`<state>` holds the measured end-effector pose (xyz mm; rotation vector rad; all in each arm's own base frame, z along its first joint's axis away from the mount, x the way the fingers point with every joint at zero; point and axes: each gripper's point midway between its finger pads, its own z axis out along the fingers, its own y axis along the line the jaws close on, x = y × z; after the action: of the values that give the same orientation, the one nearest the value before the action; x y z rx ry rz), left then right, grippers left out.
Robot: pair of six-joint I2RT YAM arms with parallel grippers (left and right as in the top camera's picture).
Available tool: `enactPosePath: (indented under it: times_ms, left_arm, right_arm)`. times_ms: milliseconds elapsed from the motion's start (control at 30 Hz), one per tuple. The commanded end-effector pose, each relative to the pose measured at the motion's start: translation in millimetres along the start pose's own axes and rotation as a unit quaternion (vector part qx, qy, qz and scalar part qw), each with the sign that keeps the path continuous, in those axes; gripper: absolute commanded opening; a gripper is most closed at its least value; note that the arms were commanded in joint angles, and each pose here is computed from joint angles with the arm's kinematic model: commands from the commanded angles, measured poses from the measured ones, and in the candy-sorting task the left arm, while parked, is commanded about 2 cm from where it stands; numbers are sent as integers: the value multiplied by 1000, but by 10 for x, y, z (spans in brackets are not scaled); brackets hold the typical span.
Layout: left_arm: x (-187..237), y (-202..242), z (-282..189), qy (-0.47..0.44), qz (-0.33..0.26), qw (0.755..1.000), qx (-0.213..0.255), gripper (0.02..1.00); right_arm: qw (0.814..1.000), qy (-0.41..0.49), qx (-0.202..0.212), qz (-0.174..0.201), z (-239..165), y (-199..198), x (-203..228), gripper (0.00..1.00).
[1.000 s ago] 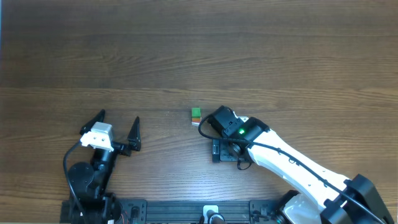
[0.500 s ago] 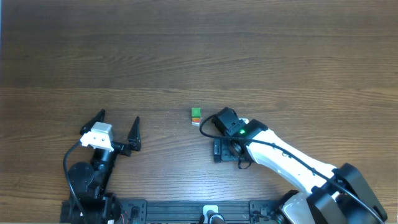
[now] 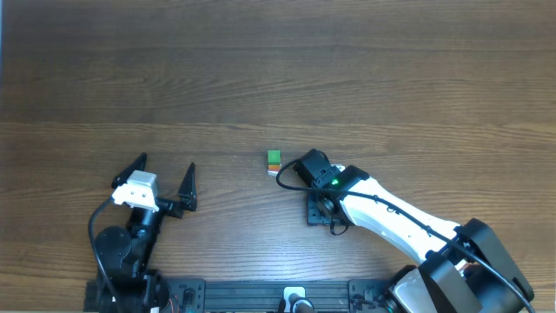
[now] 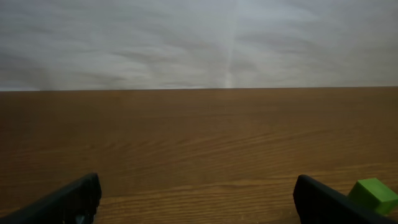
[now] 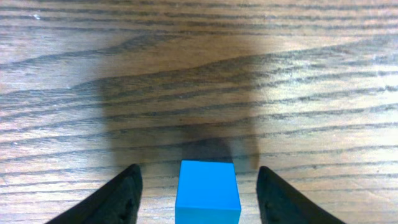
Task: Stack Cubes
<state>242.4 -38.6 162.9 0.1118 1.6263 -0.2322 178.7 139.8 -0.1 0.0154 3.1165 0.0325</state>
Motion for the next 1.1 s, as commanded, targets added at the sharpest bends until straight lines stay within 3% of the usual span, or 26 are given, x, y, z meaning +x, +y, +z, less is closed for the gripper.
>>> enactPosePath:
  times_ms: [33, 167, 367, 567, 767, 900, 1100]
  left_arm:
    - [10, -2, -2, -1, 6, 1000, 2, 1000]
    - [10, -2, -2, -1, 6, 1000, 2, 1000]
    - [10, -2, -2, -1, 6, 1000, 2, 1000]
    - [10, -2, -2, -1, 6, 1000, 2, 1000]
    - [10, -2, -2, -1, 6, 1000, 2, 1000]
    - [10, -2, -2, -1, 6, 1000, 2, 1000]
    - [10, -2, -2, -1, 6, 1000, 2, 1000]
  right_arm:
    - [1000, 3, 4, 2, 27, -30, 14, 492]
    - [1000, 3, 3, 2, 27, -29, 14, 329]
    - [1000, 5, 2, 4, 27, -25, 19, 314]
    - [1000, 4, 1, 14, 25, -21, 15, 202]
    - [1000, 0, -8, 13, -70, 59, -57, 169]
    - [1000, -8, -6, 10, -366, 152, -210, 154]
    - [998, -68, -5, 0, -1218, 354, -658, 126]
